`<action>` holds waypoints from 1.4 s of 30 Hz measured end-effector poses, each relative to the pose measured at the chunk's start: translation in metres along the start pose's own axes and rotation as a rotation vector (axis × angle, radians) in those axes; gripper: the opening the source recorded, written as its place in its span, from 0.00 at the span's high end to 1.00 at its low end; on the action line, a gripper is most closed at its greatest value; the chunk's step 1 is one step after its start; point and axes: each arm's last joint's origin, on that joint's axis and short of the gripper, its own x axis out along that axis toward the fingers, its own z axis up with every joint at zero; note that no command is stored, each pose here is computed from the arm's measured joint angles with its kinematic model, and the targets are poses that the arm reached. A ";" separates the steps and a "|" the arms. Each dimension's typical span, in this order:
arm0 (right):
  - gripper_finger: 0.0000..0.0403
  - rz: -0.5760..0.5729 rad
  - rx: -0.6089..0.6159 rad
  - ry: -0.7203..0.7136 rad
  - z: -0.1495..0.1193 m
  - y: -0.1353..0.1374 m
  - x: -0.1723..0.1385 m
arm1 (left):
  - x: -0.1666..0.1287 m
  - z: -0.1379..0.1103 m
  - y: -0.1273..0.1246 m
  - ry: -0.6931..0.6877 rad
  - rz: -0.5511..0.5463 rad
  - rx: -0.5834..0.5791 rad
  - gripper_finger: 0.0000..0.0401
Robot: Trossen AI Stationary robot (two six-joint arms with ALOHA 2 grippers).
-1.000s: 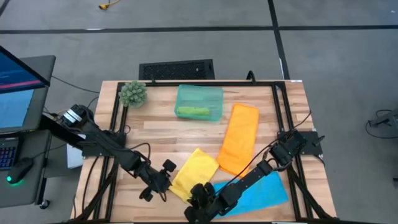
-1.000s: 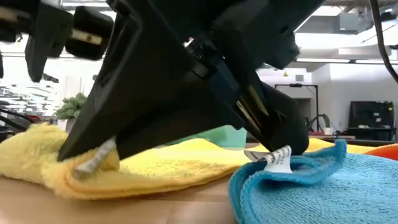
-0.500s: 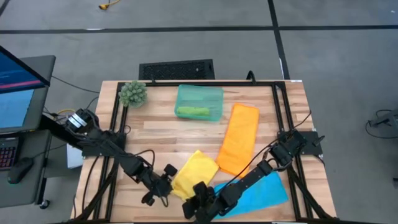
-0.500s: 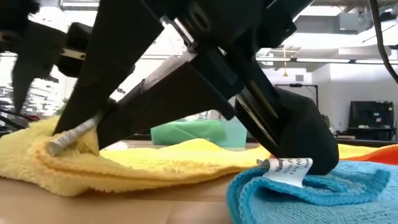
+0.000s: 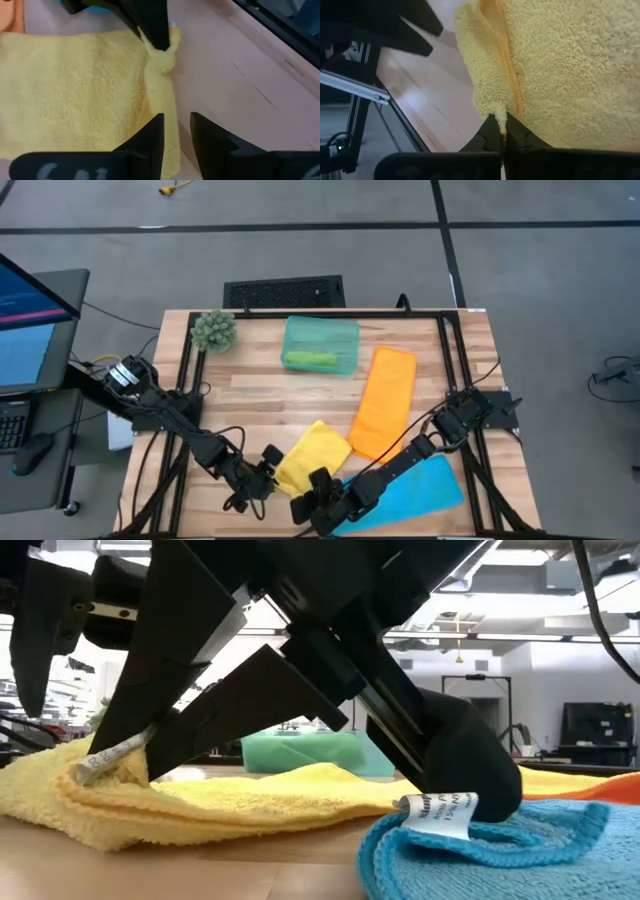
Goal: Roll microfiber towels into tight, uniform cylinder then place into a basket
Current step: Roll the yellow towel
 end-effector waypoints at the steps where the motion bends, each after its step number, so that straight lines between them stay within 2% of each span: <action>1: 0.98 0.000 0.000 0.005 0.000 0.000 0.000 | 0.000 0.000 0.000 0.000 0.001 0.000 0.78; 11: 0.98 0.007 -0.013 0.016 0.000 0.001 -0.001 | 0.029 -0.016 -0.002 0.107 0.016 -0.016 0.78; 14: 0.98 0.017 -0.045 0.033 -0.001 0.002 -0.001 | 0.033 -0.018 -0.001 0.116 0.067 -0.061 0.78; 18: 0.97 0.018 -0.053 0.052 -0.002 0.003 -0.001 | 0.033 -0.018 0.008 0.115 0.068 -0.127 0.79; 26: 0.97 0.010 -0.169 0.110 -0.004 0.001 -0.001 | 0.028 -0.014 0.025 0.095 -0.183 -0.310 0.98; 33: 0.97 0.019 -0.282 0.143 -0.003 0.001 -0.001 | 0.028 -0.016 0.044 0.117 -0.380 -0.517 0.99; 37: 0.91 0.029 -0.362 0.148 -0.003 0.001 -0.001 | 0.028 -0.019 0.056 0.132 -0.415 -0.644 0.99; 42: 0.82 0.049 -0.415 0.252 0.000 0.002 0.002 | 0.028 -0.022 0.070 0.157 -0.428 -0.794 1.00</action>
